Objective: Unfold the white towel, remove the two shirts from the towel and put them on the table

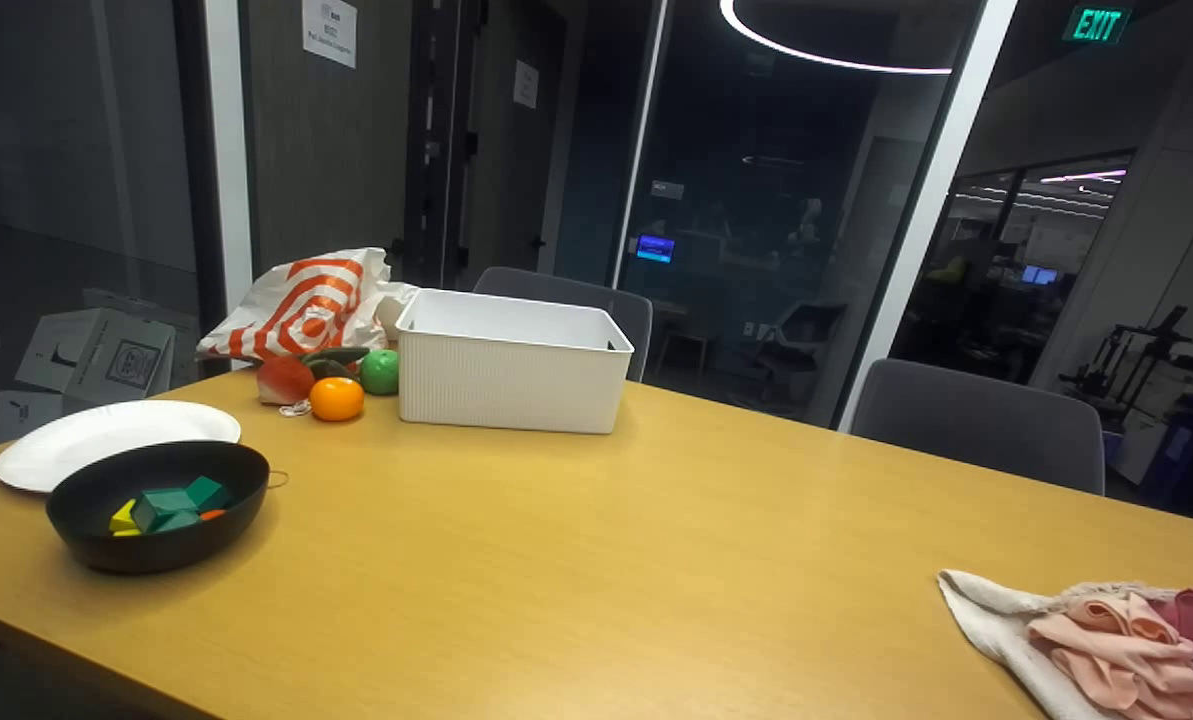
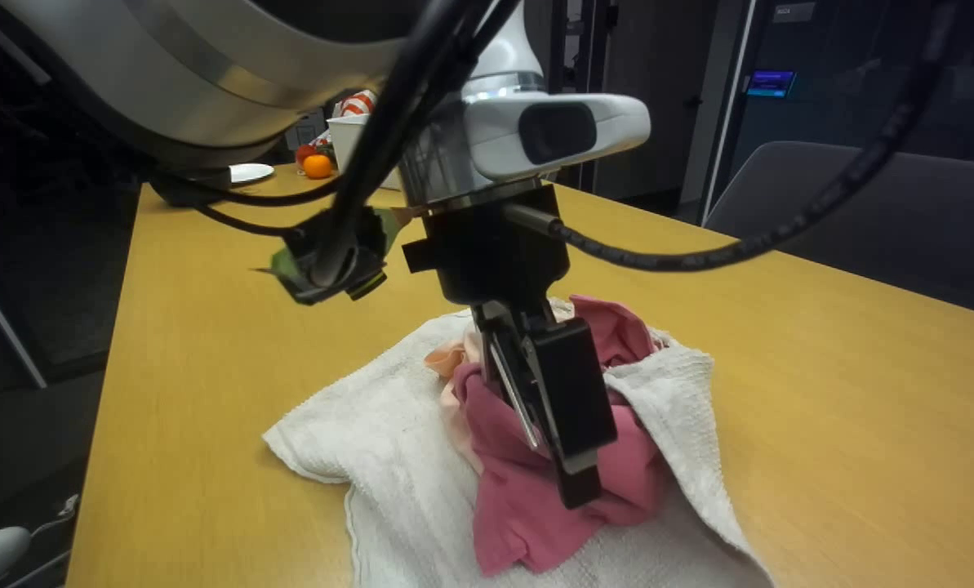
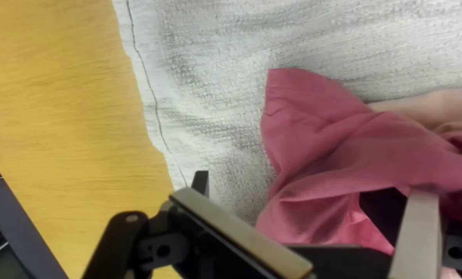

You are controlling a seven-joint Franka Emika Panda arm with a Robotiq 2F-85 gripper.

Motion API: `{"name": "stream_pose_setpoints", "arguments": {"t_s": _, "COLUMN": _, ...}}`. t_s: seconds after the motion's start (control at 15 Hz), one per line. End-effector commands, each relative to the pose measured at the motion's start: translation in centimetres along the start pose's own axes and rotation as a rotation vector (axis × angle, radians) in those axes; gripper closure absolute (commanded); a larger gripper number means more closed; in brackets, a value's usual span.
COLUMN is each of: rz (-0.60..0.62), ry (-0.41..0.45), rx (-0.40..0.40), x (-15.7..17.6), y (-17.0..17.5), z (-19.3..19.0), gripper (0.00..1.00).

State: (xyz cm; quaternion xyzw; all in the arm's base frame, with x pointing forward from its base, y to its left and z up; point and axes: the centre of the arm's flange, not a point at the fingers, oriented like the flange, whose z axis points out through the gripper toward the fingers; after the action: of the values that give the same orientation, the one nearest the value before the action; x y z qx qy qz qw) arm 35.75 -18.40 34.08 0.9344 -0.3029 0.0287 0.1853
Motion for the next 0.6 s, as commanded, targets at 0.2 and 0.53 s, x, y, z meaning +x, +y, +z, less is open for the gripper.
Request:
{"name": "stream_pose_setpoints", "arguments": {"t_s": 0.2, "rz": -0.041, "ry": 0.016, "rx": 0.183, "x": -0.9, "y": -1.7, "z": 1.5, "gripper": 0.0}}
{"name": "stream_pose_setpoints", "arguments": {"t_s": 0.53, "rz": -0.066, "ry": 0.075, "rx": 0.199, "x": -1.0, "y": -2.3, "z": 2.6, "gripper": 0.42}}
